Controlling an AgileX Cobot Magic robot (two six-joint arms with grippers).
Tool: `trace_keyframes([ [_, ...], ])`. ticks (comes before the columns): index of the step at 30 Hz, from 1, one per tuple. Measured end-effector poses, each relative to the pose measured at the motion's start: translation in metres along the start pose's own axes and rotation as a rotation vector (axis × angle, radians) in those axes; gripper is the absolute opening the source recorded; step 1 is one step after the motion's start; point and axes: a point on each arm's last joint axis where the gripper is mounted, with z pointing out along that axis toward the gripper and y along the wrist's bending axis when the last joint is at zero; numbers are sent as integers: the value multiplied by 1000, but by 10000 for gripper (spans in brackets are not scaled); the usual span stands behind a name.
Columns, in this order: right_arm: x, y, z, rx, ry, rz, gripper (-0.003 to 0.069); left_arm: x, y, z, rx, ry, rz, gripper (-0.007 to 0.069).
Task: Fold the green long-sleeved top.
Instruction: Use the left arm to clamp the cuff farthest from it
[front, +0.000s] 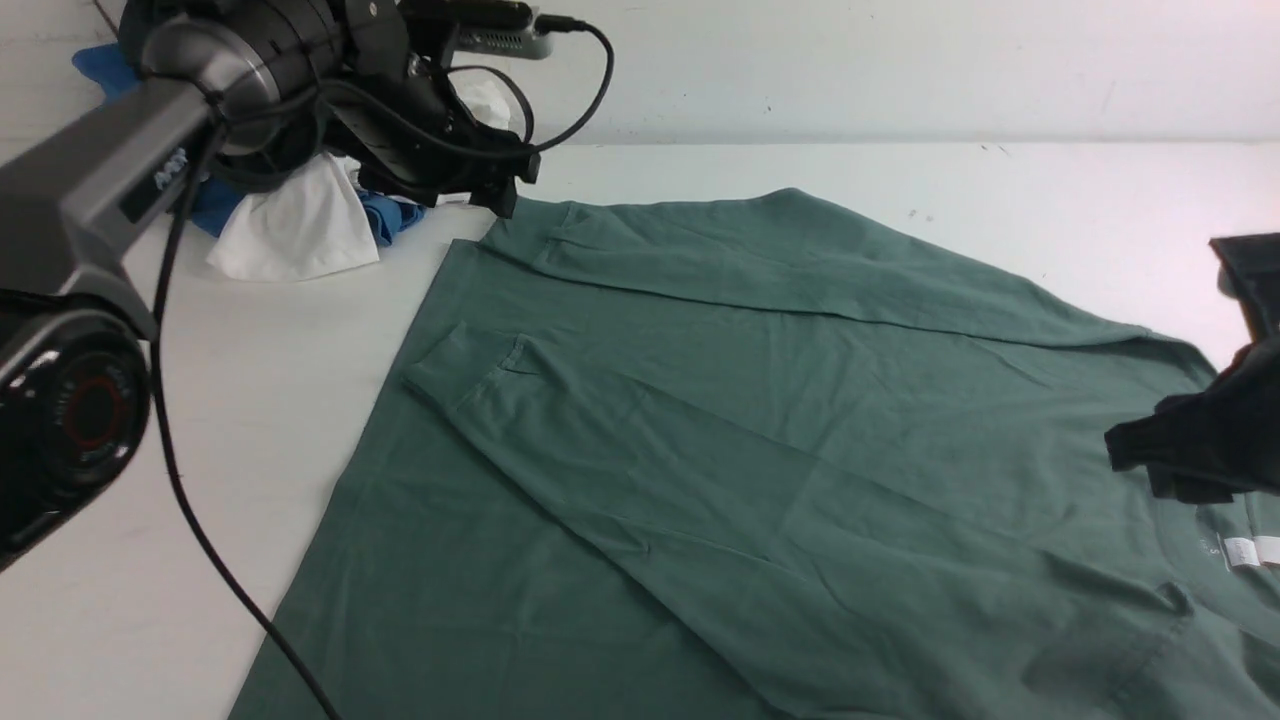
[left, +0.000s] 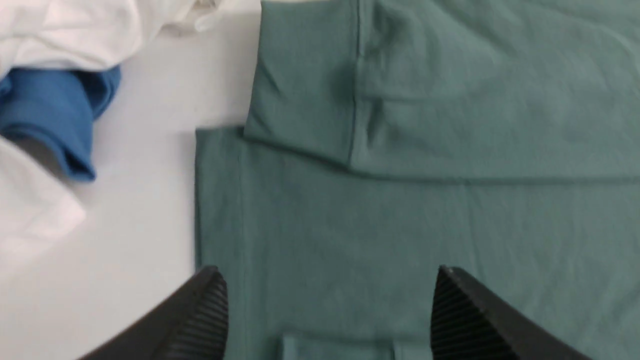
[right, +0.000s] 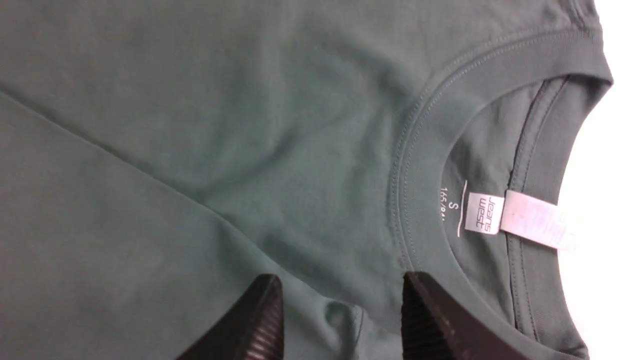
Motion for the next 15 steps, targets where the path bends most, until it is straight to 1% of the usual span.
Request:
trace_keyframes([
  [4,2,3,-9,-52,0,-1,315,-1,5,39,-12,-68,-47,500],
  [8,4,8,-9,-107,16,-6,315,8,11,83,-20,-129,-77,500],
  [9,4,8,-9,-109,16,-6,315,8,11,85,-20,-131,-79,500],
  [13,4,13,-10,-163,14,-14,315,19,15,117,-23,-201,-85,500],
  [15,4,15,-10,-180,13,-18,315,20,16,123,-24,-222,-86,497],
])
